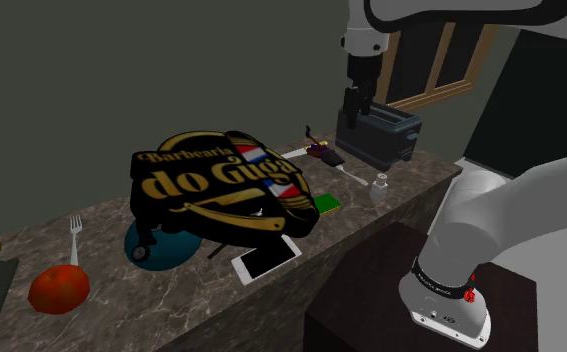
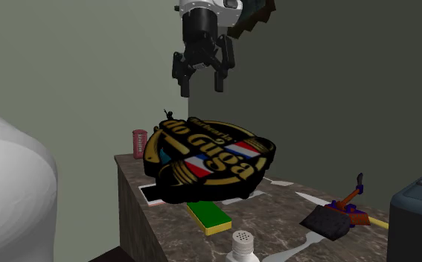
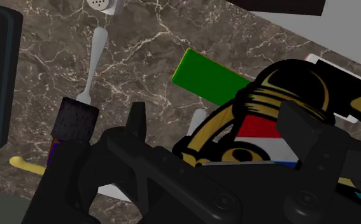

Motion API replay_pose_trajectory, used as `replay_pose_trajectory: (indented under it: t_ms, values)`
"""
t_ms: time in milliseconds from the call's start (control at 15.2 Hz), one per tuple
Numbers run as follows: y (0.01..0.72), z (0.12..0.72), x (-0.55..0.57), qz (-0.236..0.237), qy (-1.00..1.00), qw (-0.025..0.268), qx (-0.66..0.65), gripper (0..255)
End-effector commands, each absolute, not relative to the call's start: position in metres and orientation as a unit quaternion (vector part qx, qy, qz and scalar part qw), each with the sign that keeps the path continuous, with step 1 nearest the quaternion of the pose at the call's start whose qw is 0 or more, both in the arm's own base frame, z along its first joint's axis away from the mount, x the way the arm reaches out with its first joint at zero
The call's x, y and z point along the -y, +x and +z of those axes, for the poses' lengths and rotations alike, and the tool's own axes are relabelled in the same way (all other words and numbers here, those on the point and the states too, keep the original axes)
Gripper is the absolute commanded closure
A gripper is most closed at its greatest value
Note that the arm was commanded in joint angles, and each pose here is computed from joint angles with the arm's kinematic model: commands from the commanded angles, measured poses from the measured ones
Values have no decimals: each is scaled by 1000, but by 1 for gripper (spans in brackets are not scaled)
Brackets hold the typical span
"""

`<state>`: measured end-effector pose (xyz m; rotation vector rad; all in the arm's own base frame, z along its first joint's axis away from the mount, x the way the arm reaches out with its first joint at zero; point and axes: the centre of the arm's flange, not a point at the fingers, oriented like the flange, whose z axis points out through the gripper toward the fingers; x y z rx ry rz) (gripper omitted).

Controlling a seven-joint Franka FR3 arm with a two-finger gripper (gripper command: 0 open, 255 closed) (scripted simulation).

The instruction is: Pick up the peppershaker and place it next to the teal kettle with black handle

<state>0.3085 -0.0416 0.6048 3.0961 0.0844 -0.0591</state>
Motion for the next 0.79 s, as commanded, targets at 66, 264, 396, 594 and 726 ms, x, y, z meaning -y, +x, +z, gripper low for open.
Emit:
replay_pose_trajectory:
  t_ms: [66,264,396,594,726]
  values:
    - [303,594,49,-16,999,22,-29,0]
    - [289,563,70,-9,999,22,-35,0]
    - [279,543,84,-4,999,22,-39,0]
    - [266,511,106,4,999,22,-45,0]
    - [258,490,120,9,998,23,-50,0]
